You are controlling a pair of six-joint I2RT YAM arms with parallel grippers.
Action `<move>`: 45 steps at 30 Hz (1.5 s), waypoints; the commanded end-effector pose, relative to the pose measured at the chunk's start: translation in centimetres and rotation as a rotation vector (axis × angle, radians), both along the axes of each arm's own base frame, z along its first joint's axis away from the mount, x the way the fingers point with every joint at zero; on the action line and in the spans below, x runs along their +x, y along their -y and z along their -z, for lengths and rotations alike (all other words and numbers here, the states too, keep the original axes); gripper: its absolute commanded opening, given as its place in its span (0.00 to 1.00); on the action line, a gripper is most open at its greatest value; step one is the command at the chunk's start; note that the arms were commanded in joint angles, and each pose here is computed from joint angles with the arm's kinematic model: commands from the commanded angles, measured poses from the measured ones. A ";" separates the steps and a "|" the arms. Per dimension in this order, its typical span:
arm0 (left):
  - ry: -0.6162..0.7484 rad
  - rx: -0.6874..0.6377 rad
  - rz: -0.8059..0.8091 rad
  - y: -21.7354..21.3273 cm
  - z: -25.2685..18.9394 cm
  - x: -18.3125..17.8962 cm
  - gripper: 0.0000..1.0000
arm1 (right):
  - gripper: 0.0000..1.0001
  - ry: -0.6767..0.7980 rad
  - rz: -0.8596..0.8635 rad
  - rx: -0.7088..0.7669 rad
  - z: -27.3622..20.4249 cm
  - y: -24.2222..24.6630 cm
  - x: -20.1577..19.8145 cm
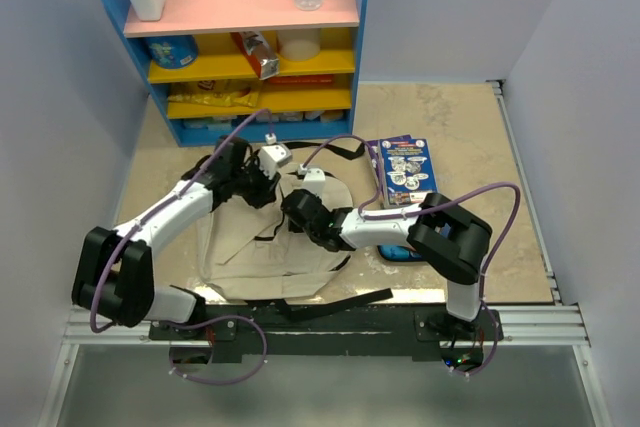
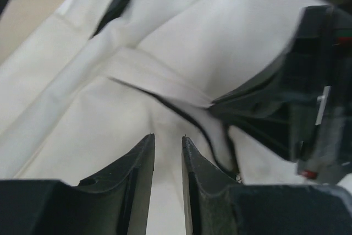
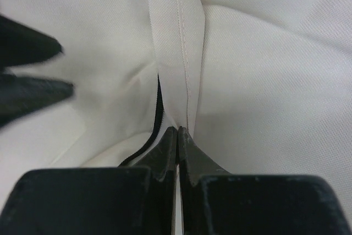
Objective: Pack the student bag
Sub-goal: Unzip the student bag at the center of the board.
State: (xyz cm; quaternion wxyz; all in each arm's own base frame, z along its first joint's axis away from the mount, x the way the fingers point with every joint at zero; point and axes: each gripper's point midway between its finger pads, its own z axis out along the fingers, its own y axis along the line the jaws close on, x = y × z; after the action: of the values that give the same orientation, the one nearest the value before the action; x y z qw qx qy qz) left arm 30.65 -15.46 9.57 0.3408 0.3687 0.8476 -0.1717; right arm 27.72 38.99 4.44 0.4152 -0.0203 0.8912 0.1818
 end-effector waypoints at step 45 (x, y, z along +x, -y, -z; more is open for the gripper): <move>-0.091 0.127 -0.193 2.1 9.7 1.8 0.28 | 0.00 -0.115 0.053 0.023 3.5 4.4 -1.3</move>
State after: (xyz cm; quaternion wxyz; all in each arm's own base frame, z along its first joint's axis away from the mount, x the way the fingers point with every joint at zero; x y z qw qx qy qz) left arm 32.72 -19.34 2.48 0.3128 0.2970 0.8898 -0.1490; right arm 27.98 37.93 4.11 0.3945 0.0411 0.8827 0.2519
